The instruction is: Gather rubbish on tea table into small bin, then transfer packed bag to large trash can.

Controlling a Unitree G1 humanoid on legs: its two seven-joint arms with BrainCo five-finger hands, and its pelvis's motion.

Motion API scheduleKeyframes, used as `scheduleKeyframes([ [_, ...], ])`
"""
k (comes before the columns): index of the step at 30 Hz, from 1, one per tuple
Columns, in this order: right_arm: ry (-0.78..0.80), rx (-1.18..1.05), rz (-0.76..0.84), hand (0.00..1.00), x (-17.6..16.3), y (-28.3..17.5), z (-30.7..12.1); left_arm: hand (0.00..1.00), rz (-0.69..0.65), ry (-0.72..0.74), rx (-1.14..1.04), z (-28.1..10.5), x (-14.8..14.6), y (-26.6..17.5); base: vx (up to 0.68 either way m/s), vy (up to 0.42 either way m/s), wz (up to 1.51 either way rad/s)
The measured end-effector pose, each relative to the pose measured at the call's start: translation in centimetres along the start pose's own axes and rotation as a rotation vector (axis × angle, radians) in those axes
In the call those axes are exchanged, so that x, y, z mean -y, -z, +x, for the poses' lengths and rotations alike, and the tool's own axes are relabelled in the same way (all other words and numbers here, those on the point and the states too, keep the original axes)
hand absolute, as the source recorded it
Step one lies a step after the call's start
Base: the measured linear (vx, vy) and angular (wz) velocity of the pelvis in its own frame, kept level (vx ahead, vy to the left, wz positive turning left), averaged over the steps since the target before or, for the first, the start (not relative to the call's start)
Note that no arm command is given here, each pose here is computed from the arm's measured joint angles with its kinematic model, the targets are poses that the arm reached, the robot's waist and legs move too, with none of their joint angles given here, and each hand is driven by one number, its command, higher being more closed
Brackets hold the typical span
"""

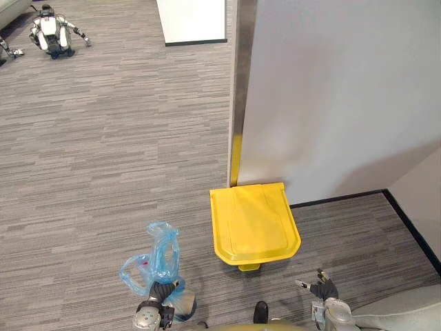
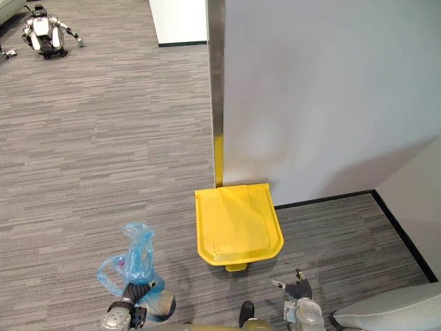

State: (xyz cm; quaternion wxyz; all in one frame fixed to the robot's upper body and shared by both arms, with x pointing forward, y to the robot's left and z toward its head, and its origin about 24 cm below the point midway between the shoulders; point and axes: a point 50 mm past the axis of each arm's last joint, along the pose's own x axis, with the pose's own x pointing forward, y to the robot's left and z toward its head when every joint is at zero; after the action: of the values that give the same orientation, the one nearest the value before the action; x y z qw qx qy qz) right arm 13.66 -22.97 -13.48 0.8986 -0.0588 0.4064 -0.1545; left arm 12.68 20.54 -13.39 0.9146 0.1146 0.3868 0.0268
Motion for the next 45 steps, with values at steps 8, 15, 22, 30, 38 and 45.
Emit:
scheduleKeyframes([
  [8,-0.011,0.026,-0.019,0.00,-0.3,-1.0,0.4,1.00,-0.004,0.010,0.007,0.1,0.4,-0.2,-0.08,0.014,-0.22],
  [15,-0.037,0.114,-0.009,0.00,-1.7,-3.5,0.6,1.00,0.009,0.008,0.133,1.4,0.1,-4.2,0.07,0.006,0.20],
  [22,0.013,0.131,0.068,0.00,-1.0,-3.6,0.2,1.00,-0.017,0.014,0.256,2.0,0.7,-7.8,0.16,-0.065,0.28],
  [30,-0.011,0.142,0.096,0.00,-2.2,-4.0,0.1,1.00,-0.041,0.033,0.253,1.9,1.7,-7.8,0.09,-0.011,0.10],
  [38,-0.057,0.093,0.105,0.00,-3.5,-2.5,-0.5,1.00,-0.049,0.062,0.233,1.6,2.8,-7.2,-0.07,0.004,0.21],
  [45,-0.226,0.372,0.003,0.00,-7.9,-10.0,-1.1,1.00,-0.016,0.110,0.392,0.9,3.8,-10.6,-0.11,-0.049,0.46],
])
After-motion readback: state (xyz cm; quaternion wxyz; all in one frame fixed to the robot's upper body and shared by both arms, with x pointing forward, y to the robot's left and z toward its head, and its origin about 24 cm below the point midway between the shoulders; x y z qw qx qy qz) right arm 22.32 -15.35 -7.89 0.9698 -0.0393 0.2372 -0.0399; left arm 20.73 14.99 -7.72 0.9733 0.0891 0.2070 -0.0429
